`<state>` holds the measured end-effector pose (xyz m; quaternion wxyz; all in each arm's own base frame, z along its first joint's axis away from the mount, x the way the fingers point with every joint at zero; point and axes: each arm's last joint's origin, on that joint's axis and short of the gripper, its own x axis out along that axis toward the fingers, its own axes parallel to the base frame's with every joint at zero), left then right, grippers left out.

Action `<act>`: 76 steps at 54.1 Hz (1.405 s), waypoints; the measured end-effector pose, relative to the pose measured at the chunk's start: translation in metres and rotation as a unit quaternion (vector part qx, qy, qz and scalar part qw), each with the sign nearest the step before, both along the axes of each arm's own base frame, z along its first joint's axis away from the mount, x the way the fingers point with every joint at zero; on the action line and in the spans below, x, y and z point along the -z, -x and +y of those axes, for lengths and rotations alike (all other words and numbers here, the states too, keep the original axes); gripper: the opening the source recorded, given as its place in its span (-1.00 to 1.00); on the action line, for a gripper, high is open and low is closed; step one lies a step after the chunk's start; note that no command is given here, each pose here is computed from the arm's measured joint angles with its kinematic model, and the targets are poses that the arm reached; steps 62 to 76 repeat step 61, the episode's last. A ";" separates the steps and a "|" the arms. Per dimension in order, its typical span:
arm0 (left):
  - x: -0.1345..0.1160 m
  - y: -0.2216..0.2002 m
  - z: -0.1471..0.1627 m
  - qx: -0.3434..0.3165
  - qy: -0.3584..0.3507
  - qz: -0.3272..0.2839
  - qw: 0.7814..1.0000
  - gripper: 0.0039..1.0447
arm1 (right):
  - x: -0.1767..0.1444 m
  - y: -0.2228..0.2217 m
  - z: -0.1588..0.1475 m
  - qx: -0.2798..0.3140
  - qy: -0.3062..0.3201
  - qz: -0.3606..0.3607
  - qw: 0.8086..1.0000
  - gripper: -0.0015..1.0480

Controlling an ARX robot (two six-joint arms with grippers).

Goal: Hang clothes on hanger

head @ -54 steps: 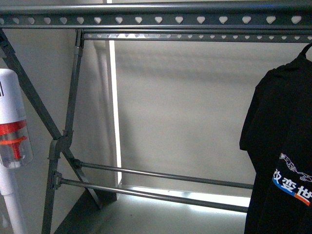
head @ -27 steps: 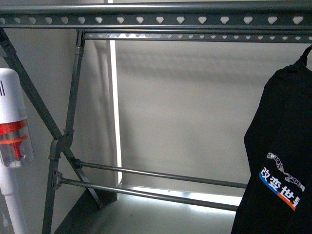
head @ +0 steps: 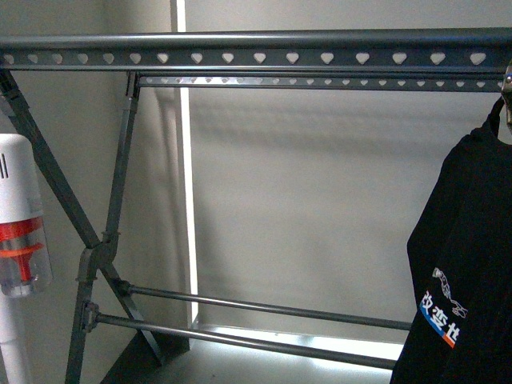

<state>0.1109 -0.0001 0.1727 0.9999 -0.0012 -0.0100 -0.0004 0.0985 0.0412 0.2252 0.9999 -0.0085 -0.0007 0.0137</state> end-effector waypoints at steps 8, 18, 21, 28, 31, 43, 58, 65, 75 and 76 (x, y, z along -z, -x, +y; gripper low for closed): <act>0.000 0.004 0.000 -0.001 0.000 -0.001 1.000 -0.94 | 0.014 0.001 -0.016 0.004 -0.004 -0.004 1.000 -0.24; 0.003 0.014 0.000 0.000 0.000 0.002 1.000 -0.94 | 0.032 0.001 -0.027 0.007 -0.003 -0.001 1.000 -0.96; 0.003 0.014 0.000 0.000 0.000 0.002 1.000 -0.94 | 0.035 0.001 -0.029 0.008 -0.003 0.001 1.000 -0.95; 0.003 0.014 0.000 -0.001 0.000 0.002 1.000 -0.94 | 0.041 0.001 -0.041 0.016 -0.004 0.000 1.000 -0.95; 0.003 0.014 0.000 0.000 0.000 0.002 1.000 -0.94 | 0.044 0.001 -0.041 0.012 -0.003 0.001 1.000 -0.95; 0.003 0.014 0.000 0.000 0.000 0.001 1.000 -0.94 | 0.056 0.001 -0.041 0.013 -0.004 -0.001 1.000 -0.95; 0.003 0.014 0.000 0.000 0.000 0.002 1.000 -0.74 | 0.060 0.001 -0.041 0.013 -0.003 0.001 1.000 -0.70; 0.003 0.014 0.000 0.000 0.000 0.002 1.000 -0.46 | 0.060 0.001 -0.041 0.013 -0.003 0.001 1.000 -0.43; 0.003 0.014 0.000 0.000 0.000 0.002 1.000 -0.46 | 0.060 0.001 -0.041 0.013 -0.003 0.001 1.000 -0.43; 0.003 0.014 0.000 0.000 0.000 0.002 1.000 -0.46 | 0.060 0.001 -0.041 0.013 -0.003 0.001 1.000 -0.43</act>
